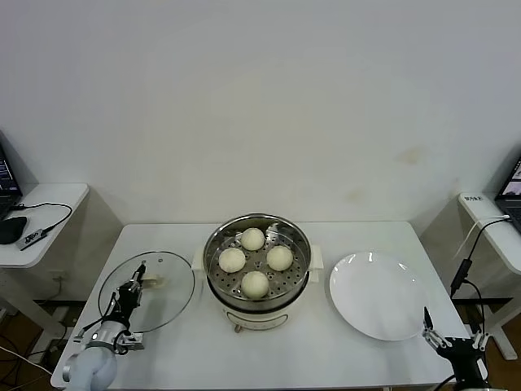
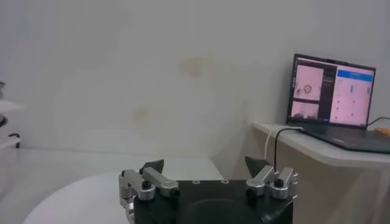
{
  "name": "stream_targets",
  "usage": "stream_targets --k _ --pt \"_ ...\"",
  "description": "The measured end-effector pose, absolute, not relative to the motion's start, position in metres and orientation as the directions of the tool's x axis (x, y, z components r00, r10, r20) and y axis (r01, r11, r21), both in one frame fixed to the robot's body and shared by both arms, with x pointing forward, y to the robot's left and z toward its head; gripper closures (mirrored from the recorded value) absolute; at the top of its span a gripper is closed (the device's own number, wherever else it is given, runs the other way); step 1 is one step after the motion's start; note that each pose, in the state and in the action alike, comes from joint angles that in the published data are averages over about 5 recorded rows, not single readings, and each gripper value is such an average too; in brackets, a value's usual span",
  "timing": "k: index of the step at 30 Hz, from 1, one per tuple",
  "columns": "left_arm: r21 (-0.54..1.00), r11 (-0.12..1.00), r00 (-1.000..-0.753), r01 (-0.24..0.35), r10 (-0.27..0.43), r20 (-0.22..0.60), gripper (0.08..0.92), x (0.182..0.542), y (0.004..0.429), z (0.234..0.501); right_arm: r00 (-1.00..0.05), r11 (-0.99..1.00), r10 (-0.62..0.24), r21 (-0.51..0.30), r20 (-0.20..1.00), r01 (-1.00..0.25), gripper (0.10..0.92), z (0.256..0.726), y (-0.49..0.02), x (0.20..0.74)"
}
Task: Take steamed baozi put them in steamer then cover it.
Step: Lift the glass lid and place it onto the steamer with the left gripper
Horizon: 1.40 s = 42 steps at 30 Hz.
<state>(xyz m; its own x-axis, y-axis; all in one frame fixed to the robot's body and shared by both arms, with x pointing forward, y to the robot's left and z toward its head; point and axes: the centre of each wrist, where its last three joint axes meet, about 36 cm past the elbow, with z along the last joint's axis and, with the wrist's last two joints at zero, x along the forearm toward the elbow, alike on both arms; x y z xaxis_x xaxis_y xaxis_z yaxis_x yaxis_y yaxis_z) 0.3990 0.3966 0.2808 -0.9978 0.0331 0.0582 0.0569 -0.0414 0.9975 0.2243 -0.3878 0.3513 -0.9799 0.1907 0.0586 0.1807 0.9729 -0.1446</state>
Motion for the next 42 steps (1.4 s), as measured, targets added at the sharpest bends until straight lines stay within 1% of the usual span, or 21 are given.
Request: stream_targets --k 5,8,16,21,24,28,32,36,42 --pt "0.999 -0.049 -1.000 0.016 0.020 0.017 0.852 0.391 0.399 0.295 -0.981 0.973 0.185 -0.152 0.058 0.174 0.200 0.352 -0.387 0.223" --pt "0.998 -0.063 -1.000 -0.001 0.007 0.000 0.852 0.386 0.400 0.309 -0.982 0.974 0.179 -0.155 0.057 0.168 0.200 0.351 -0.386 0.225" --pt "0.993 -0.111 -0.998 -0.032 -0.043 -0.038 0.852 0.384 0.399 0.363 -0.986 0.976 0.157 -0.164 0.060 0.146 0.200 0.348 -0.382 0.228" --pt "0.996 -0.086 -0.998 -0.038 -0.055 -0.043 0.852 0.382 0.389 0.395 -0.988 0.975 0.144 -0.179 0.057 0.132 0.200 0.349 -0.380 0.229" --pt "0.998 -0.049 -0.998 -0.050 -0.041 -0.052 0.852 0.380 0.378 0.412 -0.989 0.974 0.136 -0.187 0.052 0.124 0.200 0.350 -0.376 0.230" --pt "0.997 0.001 -0.997 -0.074 -0.004 -0.074 0.852 0.382 0.357 0.436 -0.991 0.972 0.129 -0.203 0.040 0.118 0.200 0.350 -0.368 0.233" --pt "0.996 0.041 -0.996 -0.082 0.031 -0.084 0.852 0.385 0.333 0.453 -0.992 0.967 0.122 -0.230 0.032 0.112 0.200 0.348 -0.362 0.235" --pt "0.995 0.073 -0.996 -0.067 0.056 -0.071 0.852 0.389 0.305 0.460 -0.993 0.961 0.113 -0.258 0.026 0.103 0.200 0.345 -0.356 0.236" --pt "0.995 0.093 -0.995 -0.030 0.087 -0.038 0.852 0.400 0.261 0.460 -0.994 0.955 0.106 -0.280 0.014 0.098 0.200 0.341 -0.347 0.241"
